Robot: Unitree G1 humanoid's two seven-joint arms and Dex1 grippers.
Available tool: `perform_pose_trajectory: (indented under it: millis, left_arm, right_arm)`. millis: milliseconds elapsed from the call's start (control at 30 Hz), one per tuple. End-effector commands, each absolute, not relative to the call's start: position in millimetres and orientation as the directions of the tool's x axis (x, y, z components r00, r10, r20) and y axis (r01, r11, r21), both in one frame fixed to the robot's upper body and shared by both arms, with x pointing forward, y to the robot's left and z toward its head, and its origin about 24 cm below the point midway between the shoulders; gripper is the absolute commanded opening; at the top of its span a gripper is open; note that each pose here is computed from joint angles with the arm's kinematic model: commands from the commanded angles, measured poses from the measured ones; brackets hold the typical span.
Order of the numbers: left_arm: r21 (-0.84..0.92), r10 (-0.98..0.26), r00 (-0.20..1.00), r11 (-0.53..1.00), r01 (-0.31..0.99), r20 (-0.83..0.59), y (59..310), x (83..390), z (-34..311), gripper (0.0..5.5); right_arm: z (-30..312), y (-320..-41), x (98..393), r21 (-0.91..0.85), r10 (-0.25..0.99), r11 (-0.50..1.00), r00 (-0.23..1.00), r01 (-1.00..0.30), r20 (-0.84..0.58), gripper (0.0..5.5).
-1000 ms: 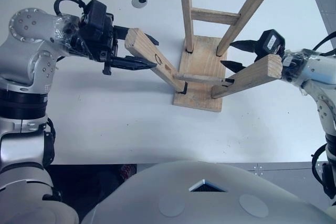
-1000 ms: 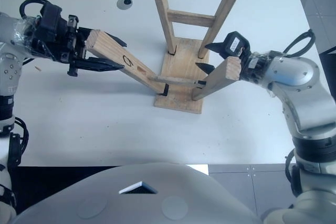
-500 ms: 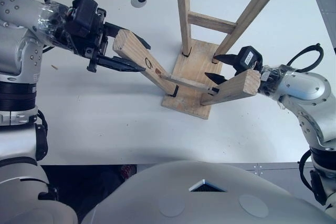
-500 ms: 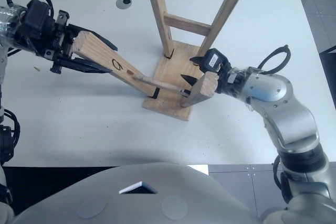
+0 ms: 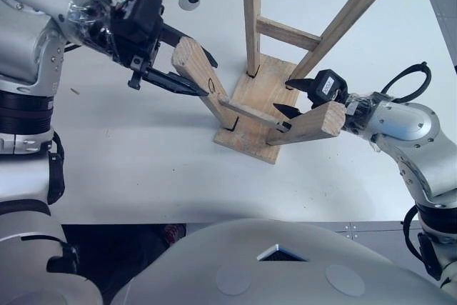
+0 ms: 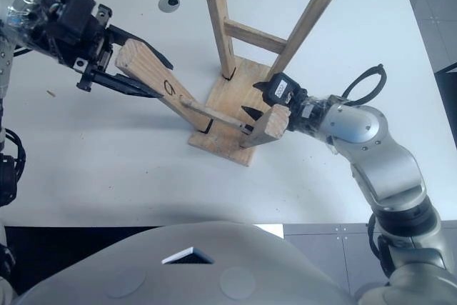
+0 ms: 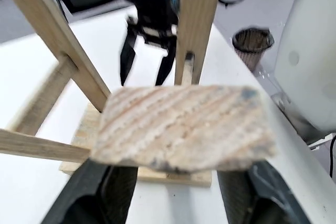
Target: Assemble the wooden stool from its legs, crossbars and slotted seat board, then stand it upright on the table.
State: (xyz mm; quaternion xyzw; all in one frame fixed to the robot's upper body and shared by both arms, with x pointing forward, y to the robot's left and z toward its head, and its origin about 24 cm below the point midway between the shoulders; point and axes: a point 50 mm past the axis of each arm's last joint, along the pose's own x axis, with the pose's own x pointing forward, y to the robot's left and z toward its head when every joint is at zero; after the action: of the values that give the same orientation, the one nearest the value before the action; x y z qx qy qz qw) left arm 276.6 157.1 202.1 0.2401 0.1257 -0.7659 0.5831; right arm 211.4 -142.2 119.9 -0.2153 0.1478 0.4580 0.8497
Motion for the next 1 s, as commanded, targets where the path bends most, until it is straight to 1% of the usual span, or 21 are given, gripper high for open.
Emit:
perform_pose_trajectory:
  millis: [33, 100, 200, 267, 300, 333, 433, 500, 567, 667, 767, 867, 1000]
  left_arm:
    - [-0.066, -0.724, -0.274, -0.302, 0.951, -0.633, 137, 269, 159, 2.01]
    - [-0.083, -0.721, -0.26, -0.271, 0.959, -0.643, 137, 268, 150, 2.01]
    - [-0.083, -0.761, -0.217, -0.211, 0.974, -0.611, 139, 269, 147, 2.01]
    - [-0.055, -0.804, -0.13, -0.12, 0.991, -0.58, 142, 273, 143, 2.01]
    - [-0.041, -0.822, -0.084, -0.074, 0.996, -0.564, 142, 276, 141, 2.38]
    - [-0.033, -0.834, -0.052, -0.041, 0.999, -0.55, 143, 277, 140, 2.5]
    - [-0.04, -0.867, -0.002, 0.021, 0.999, -0.499, 143, 273, 138, 2.92]
    - [-0.008, -0.88, 0.07, 0.084, 0.996, -0.47, 143, 276, 137, 3.28]
    - [0.025, -0.894, 0.117, 0.118, 0.993, -0.432, 141, 278, 140, 3.28]
    - [0.102, -0.942, 0.193, 0.171, 0.98, -0.275, 137, 281, 154, 3.28]
    - [0.159, -0.953, 0.253, 0.228, 0.961, -0.165, 139, 283, 164, 3.28]
    - [0.182, -0.96, 0.258, 0.236, 0.955, -0.108, 140, 278, 167, 3.28]
    - [0.209, -0.954, 0.3, 0.293, 0.933, -0.006, 141, 277, 176, 3.3]
  right_arm:
    - [125, -126, 214, -0.247, 0.774, 0.432, 0.497, -0.867, -0.393, 2.45]
    - [124, -125, 216, -0.249, 0.776, 0.428, 0.494, -0.869, -0.392, 2.45]
    - [121, -130, 220, -0.254, 0.766, 0.437, 0.505, -0.863, -0.398, 2.45]
    - [121, -137, 227, -0.272, 0.744, 0.46, 0.534, -0.845, -0.4, 2.45]
    - [122, -141, 231, -0.287, 0.73, 0.475, 0.555, -0.832, -0.398, 2.45]
    - [124, -146, 236, -0.303, 0.716, 0.493, 0.578, -0.816, -0.392, 2.45]
    - [139, -161, 257, -0.36, 0.647, 0.6, 0.698, -0.714, -0.306, 2.45]
    - [152, -173, 272, -0.39, 0.58, 0.683, 0.783, -0.618, -0.225, 2.45]
    - [163, -187, 285, -0.412, 0.49, 0.758, 0.858, -0.506, -0.152, 2.45]
    - [175, -207, 296, -0.424, 0.363, 0.836, 0.93, -0.349, -0.05, 2.45]
    - [192, -221, 299, -0.419, 0.255, 0.886, 0.964, -0.201, 0.076, 2.45]
    - [203, -230, 297, -0.375, 0.195, 0.919, 0.966, -0.121, 0.167, 2.45]
    - [204, -240, 294, -0.342, 0.142, 0.937, 0.971, -0.069, 0.193, 1.82]
